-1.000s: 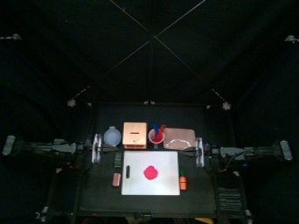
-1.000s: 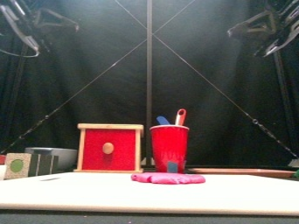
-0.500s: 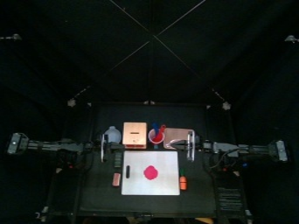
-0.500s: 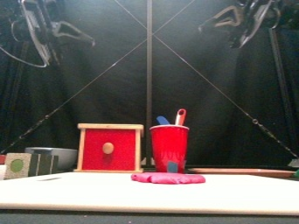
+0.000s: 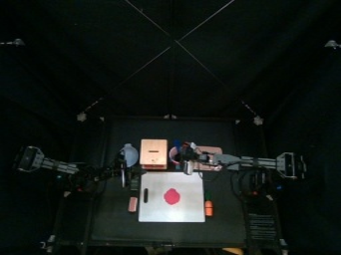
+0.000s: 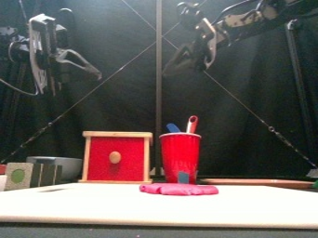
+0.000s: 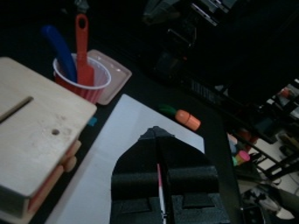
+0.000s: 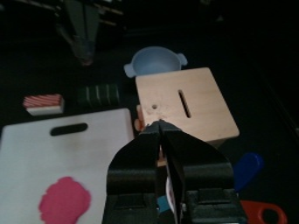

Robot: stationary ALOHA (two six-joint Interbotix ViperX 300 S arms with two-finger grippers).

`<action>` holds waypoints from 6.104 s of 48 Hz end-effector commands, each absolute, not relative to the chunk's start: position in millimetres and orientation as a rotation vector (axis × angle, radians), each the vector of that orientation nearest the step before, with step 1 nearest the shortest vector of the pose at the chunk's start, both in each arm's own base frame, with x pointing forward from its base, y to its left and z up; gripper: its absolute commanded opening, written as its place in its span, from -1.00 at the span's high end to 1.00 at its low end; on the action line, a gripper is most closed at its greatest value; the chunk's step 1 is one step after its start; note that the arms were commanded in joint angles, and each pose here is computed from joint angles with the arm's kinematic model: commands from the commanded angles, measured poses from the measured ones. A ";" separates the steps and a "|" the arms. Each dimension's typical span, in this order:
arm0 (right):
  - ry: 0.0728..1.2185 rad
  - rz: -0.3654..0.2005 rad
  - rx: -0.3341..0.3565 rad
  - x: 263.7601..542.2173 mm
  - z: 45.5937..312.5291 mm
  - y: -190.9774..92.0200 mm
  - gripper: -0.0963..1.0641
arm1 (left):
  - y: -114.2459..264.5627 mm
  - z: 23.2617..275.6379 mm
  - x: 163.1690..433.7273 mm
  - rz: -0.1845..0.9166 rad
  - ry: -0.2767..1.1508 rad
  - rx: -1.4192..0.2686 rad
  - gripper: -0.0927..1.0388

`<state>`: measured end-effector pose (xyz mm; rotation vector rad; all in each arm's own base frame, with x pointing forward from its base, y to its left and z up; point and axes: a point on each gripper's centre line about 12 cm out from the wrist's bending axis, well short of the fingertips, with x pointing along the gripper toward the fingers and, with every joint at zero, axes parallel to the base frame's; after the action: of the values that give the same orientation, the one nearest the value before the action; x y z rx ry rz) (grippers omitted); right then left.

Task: Get the cutter from the drawer then cut the dough then place the extra dough in the bowl
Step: Open the drawer

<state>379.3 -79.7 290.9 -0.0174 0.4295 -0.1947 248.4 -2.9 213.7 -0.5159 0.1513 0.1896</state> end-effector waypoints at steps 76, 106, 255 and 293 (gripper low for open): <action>0.816 -0.122 -0.027 507.9 204.3 -142.3 0.71 | 11.6 118.0 281.1 0.703 0.139 -0.939 0.82; 0.881 -0.107 -0.035 498.6 204.8 -140.0 0.71 | 8.1 117.1 291.0 0.695 0.185 -0.980 0.57; 0.897 -0.083 -0.039 504.4 190.2 -126.2 0.71 | 34.9 97.4 310.4 0.924 0.107 -1.269 -0.12; 0.902 -0.083 -0.036 505.7 185.8 -126.5 0.71 | 5.2 97.0 311.5 0.880 0.150 -1.288 -0.11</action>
<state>505.9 -127.4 189.9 -0.0379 0.8905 -0.0865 309.6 12.0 95.4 -1.2823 0.1393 0.8990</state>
